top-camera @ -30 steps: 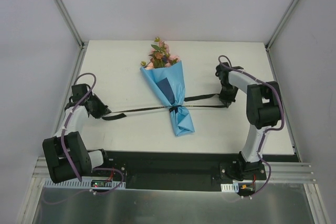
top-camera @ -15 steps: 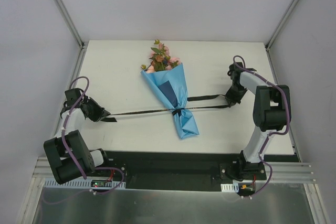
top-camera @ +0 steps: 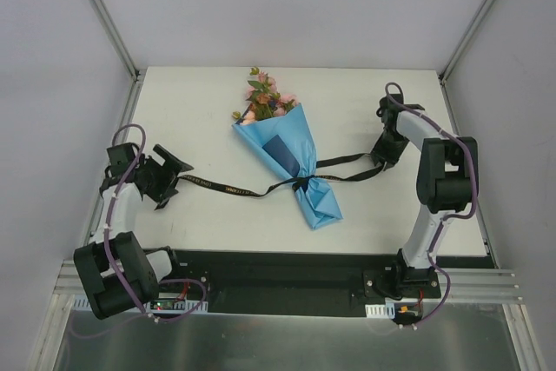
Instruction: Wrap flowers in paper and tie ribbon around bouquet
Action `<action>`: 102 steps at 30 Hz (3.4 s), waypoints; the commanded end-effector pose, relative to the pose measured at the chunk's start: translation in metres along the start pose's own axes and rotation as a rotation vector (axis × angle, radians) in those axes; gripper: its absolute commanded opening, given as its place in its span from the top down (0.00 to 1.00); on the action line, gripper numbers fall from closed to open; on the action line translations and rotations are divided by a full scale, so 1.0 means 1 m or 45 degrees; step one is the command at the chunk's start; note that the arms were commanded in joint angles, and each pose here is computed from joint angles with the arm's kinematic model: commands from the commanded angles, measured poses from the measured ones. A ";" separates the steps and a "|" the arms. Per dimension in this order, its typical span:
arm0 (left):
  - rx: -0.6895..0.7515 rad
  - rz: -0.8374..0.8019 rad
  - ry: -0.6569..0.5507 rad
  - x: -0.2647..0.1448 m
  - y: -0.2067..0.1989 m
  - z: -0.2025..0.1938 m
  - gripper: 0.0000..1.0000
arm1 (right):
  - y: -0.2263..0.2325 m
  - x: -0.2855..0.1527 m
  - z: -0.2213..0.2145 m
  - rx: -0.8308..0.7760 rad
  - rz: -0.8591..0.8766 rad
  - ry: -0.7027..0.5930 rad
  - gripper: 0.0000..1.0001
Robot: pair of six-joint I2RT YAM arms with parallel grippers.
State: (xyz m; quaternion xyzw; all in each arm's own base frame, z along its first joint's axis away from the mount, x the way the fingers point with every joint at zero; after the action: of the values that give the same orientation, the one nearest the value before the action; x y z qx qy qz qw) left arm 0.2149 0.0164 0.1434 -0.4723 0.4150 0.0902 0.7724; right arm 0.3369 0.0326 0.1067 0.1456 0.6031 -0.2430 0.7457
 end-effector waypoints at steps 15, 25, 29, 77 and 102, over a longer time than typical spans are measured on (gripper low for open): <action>-0.628 0.297 0.528 0.077 -0.130 -0.122 0.07 | 0.053 -0.057 -0.065 0.299 0.400 0.244 0.21; -0.810 0.630 0.592 0.118 -0.114 -0.173 0.28 | 0.068 -0.034 -0.076 0.236 0.277 0.244 0.32; -0.824 0.696 0.587 0.125 -0.108 -0.184 0.38 | 0.074 -0.025 -0.087 0.190 0.245 0.247 0.36; 0.657 0.478 -0.075 0.053 -0.016 -0.073 1.00 | 0.097 -0.043 -0.128 -0.271 -0.092 -0.213 0.99; 0.624 -0.570 1.054 0.023 -0.072 -0.130 1.00 | 0.145 -0.079 -0.155 -1.214 0.311 -0.680 0.99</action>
State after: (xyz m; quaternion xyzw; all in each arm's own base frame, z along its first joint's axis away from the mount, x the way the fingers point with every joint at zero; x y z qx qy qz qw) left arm 0.2246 -0.1148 0.1249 -0.3014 0.5962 -0.1475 0.7294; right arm 0.2645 0.2346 0.1047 -0.1846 0.4768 -0.0219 0.8591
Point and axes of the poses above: each gripper's point midway between its finger pads, its own x axis out along the fingers, its own y axis along the line the jaws close on, z = x × y, the point moved 8 cm from there along -x, back along the fingers, and after that the axes turned 1 degree about -x, right-handed, at the moved point
